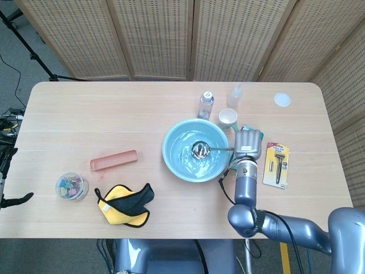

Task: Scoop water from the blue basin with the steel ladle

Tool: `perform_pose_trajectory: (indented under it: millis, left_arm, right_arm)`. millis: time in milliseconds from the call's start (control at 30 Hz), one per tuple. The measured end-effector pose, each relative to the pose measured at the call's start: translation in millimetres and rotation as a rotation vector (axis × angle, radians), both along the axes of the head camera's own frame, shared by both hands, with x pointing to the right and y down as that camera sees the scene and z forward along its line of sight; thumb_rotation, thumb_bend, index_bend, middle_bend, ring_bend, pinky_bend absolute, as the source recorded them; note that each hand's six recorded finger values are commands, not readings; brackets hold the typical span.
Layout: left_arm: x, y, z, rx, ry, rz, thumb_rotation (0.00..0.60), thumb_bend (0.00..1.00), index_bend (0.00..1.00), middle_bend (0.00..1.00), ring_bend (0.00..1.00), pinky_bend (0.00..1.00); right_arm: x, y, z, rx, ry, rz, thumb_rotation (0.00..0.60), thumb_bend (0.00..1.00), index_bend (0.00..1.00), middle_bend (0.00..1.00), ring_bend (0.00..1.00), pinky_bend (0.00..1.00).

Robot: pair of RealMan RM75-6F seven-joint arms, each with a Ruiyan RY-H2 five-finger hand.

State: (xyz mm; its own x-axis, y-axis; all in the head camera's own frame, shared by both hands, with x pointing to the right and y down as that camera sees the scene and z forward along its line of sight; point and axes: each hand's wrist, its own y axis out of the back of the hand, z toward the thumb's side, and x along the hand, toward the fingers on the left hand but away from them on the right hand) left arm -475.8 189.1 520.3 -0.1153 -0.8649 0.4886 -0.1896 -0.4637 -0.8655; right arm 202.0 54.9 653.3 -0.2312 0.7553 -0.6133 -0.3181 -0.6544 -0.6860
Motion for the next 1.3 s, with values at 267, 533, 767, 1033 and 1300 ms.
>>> perform_pose_trajectory:
  millis: [267, 533, 767, 1033, 1300]
  left_arm:
    - [0, 0, -1, 0.000, 0.006, 0.000, 0.600, 0.00, 0.00, 0.00, 0.00, 0.00]
    - [1, 0, 0, -0.004, 0.009, 0.004, 0.600, 0.00, 0.00, 0.00, 0.00, 0.00]
    - [1, 1, 0, -0.007, 0.009, 0.007, 0.600, 0.00, 0.00, 0.00, 0.00, 0.00]
    - [1, 0, 1, -0.011, 0.009, 0.004, 0.600, 0.00, 0.00, 0.00, 0.00, 0.00]
    - [1, 1, 2, -0.016, 0.007, 0.005, 0.600, 0.00, 0.00, 0.00, 0.00, 0.00]
  right_arm:
    - [-4, -8, -23, -0.008, -0.041, 0.035, 0.600, 1.00, 0.83, 0.94, 0.86, 1.00]
    - [-7, -12, -39, -0.016, -0.030, 0.047, 0.600, 1.00, 0.83, 0.94, 0.86, 1.00]
    - [-9, -14, -49, -0.050, 0.007, 0.065, 0.600, 1.00, 0.83, 0.94, 0.86, 1.00]
    - [-8, -15, -53, -0.082, 0.019, 0.094, 0.600, 1.00, 0.83, 0.94, 0.86, 1.00]
    - [-11, -19, -57, -0.122, -0.022, 0.142, 0.600, 1.00, 0.83, 0.94, 0.86, 1.00]
